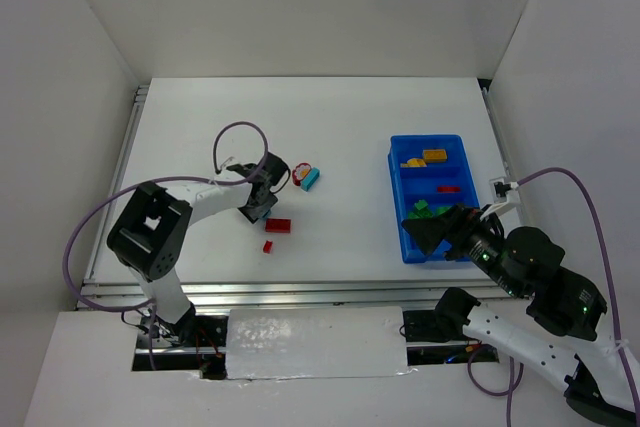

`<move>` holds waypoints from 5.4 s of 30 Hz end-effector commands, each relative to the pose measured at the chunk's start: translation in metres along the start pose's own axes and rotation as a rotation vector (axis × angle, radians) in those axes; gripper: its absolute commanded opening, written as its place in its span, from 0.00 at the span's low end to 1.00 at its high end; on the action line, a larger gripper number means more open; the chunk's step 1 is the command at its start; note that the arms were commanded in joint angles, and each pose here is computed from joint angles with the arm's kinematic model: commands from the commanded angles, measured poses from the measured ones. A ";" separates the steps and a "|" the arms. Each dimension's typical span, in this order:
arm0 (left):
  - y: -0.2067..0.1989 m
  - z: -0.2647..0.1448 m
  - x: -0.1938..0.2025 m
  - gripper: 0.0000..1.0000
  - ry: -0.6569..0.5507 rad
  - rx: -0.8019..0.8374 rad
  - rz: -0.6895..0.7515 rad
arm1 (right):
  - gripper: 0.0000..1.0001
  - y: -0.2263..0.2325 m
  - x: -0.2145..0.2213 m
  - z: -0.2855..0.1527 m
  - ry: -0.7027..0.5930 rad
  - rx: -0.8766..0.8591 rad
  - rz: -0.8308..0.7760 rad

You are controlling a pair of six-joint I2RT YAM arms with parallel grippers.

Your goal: Sort the legos into containers by color

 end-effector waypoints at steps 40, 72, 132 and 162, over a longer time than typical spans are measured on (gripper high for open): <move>-0.195 -0.276 0.309 0.00 0.310 1.329 0.939 | 1.00 -0.051 -0.064 -0.082 -0.347 0.187 0.249; -0.190 -0.276 0.264 0.99 0.084 1.213 0.850 | 1.00 -0.042 -0.065 -0.071 -0.318 0.164 0.205; -0.059 -0.265 0.141 0.00 -0.046 1.488 1.322 | 1.00 0.010 -0.009 0.058 -0.035 0.113 0.166; -0.043 -0.349 0.125 0.50 -0.184 1.715 1.230 | 0.00 0.081 0.064 0.088 0.259 -0.364 0.084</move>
Point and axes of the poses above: each gripper's point midway between its finger pads, its own z axis out along the fingers, its own y axis along the line the jaws close on, x = y × z, the point moved 2 cm from there along -z, back along the fingers, and after that the axes turned 14 degrees about -z, right-handed, at the moved point
